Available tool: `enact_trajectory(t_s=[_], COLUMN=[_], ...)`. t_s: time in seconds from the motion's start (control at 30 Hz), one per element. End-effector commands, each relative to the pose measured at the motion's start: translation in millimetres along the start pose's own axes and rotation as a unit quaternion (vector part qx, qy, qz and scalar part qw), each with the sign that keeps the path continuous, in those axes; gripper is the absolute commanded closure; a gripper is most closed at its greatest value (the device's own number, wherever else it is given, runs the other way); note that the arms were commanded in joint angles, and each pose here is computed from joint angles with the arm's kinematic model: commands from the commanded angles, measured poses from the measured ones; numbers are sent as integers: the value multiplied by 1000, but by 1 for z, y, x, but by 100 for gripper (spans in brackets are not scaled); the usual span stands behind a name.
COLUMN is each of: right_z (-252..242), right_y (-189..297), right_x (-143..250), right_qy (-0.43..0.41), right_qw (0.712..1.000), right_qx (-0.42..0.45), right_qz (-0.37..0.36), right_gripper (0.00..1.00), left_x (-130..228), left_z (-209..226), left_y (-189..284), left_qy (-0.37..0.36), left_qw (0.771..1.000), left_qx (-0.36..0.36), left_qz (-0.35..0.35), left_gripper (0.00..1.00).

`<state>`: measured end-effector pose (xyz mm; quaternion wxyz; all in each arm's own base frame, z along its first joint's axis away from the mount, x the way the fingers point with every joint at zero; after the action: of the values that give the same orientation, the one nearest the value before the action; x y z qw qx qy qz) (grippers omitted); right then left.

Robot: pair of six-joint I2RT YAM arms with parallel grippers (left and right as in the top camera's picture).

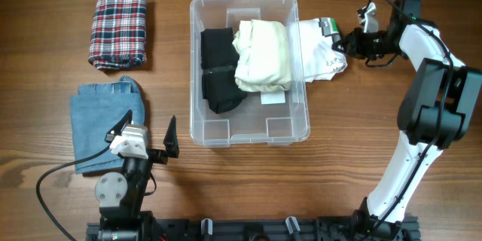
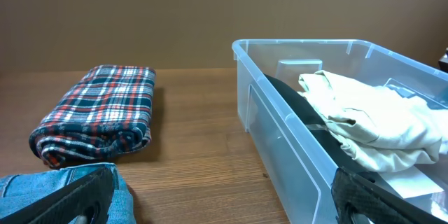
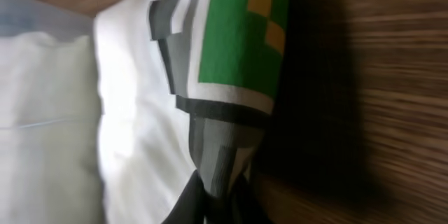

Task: Pack container
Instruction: 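Lift the white T-shirt and swing it over the container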

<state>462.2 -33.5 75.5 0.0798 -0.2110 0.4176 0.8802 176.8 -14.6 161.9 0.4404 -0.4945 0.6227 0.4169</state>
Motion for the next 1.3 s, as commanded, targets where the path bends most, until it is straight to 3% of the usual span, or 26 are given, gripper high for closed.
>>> enact_trajectory(t_s=[0.0, 0.23, 0.43, 0.83, 1.07, 1.27], right_z=[4, 13, 35, 165, 245, 308], right_y=[-2, 49, 110, 230, 253, 222], right_x=[-2, -27, -47, -67, -57, -53], right_qy=[-33, -59, -54, 48, 105, 124], right_qw=[997, 980, 974, 959, 949, 953], right_qx=[-72, -158, -152, -123, -145, -166], right_qz=[-25, -104, -157, -249, -259, -221], right_gripper=[96, 96, 96, 96, 96, 96], left_x=[2, 2, 2, 2, 2, 2], left_z=[2, 2, 2, 2, 2, 2], left_y=[0, 0, 0, 0, 0, 0], left_qy=[-5, -5, -5, -5, -5, -5], left_qw=[1000, 1000, 1000, 1000, 1000, 1000], left_qx=[-7, -7, -7, -7, -7, -7], left_qz=[3, 3, 3, 3, 3, 3], left_gripper=[0, 0, 0, 0, 0, 0])
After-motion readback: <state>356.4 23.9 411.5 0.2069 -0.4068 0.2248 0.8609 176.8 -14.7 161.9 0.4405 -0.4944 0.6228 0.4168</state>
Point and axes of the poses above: each gripper's point midway between its finger pads, its own y axis back along the fingers, its own z axis along the line the jaws close on, x = y × z, the point moved 7 cm from there along y, back along the fingers, and after that the axes turned 12 degrees about y, right-handed, at the moved point
